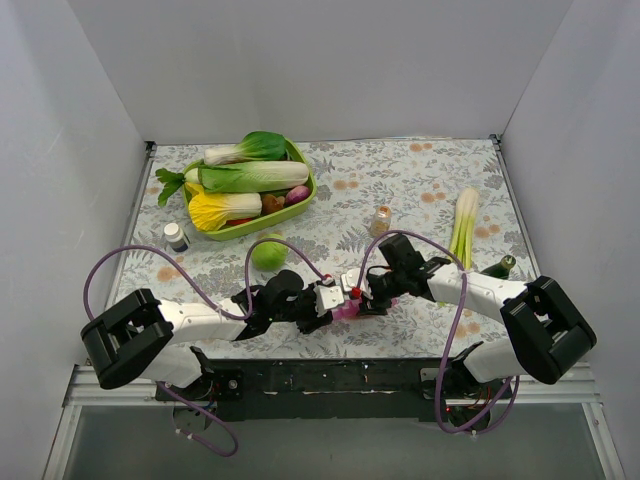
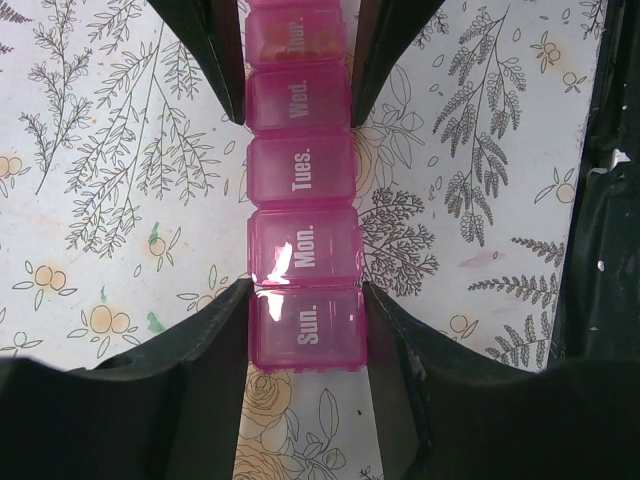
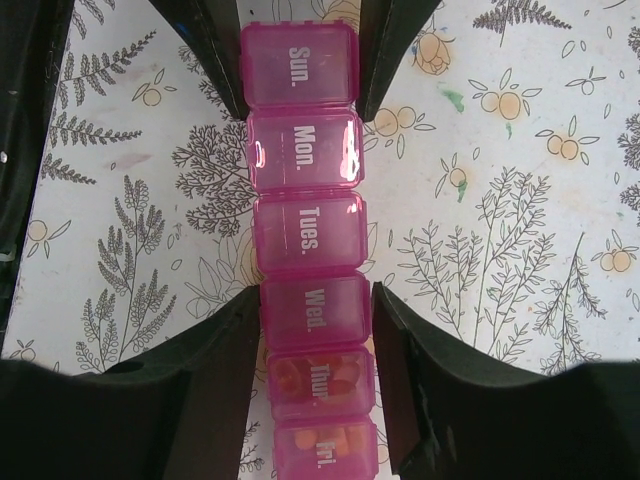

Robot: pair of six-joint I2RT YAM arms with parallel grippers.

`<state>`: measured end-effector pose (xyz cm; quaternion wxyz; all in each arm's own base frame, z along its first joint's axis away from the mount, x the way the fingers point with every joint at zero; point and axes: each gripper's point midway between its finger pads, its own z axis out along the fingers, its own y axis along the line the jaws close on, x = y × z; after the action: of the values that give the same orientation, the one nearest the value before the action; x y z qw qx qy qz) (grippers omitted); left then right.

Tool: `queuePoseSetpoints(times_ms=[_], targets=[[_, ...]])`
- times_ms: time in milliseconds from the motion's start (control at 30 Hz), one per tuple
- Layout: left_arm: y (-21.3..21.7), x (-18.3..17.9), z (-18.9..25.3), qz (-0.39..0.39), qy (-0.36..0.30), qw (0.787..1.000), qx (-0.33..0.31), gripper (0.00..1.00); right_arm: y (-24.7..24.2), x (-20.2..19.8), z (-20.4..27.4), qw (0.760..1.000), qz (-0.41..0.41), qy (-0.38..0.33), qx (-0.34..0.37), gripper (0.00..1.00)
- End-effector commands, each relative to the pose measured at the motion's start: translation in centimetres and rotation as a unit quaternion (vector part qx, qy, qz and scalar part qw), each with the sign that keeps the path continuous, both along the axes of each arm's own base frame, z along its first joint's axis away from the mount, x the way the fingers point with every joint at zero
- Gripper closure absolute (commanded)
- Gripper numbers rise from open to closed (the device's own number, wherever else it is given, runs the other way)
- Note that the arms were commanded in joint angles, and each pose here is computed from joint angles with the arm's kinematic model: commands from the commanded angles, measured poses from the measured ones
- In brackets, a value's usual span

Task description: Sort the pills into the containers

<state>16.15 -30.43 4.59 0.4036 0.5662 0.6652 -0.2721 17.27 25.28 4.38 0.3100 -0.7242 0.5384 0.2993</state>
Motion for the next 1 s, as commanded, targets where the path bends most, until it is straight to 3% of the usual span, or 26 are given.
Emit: queuePoseSetpoints(times_ms=[0,100,233,433,800,967], targets=[[-0.6,-0.4,1.6,-0.014,-0.007,1.0,-0.027,0.88,0.1,0.2,0.4,1.0,0.009,-0.018,0.004,0.47],[-0.6,-0.5,1.6,-0.015,-0.005,1.0,-0.026,0.88,0.0,0.2,0.4,1.0,0.009,-0.018,0.003,0.52],[-0.4,-0.5,1.3,-0.017,-0.009,1.0,-0.017,0.91,-0.2,-0.1,0.3,1.0,0.011,-0.008,-0.001,0.67],[0.5,0.0,0.4,-0.015,-0.028,0.999,0.012,0.95,0.1,-0.6,1.2,0.998,0.013,0.056,0.011,0.76],[0.8,0.3,-0.3,-0.025,-0.04,0.998,0.038,0.99,0.5,-0.2,1.0,0.982,-0.019,0.19,-0.009,0.77],[0.7,-0.1,-0.9,-0.034,-0.029,0.998,0.046,0.99,0.6,2.0,1.9,0.976,-0.05,0.213,-0.004,0.62]])
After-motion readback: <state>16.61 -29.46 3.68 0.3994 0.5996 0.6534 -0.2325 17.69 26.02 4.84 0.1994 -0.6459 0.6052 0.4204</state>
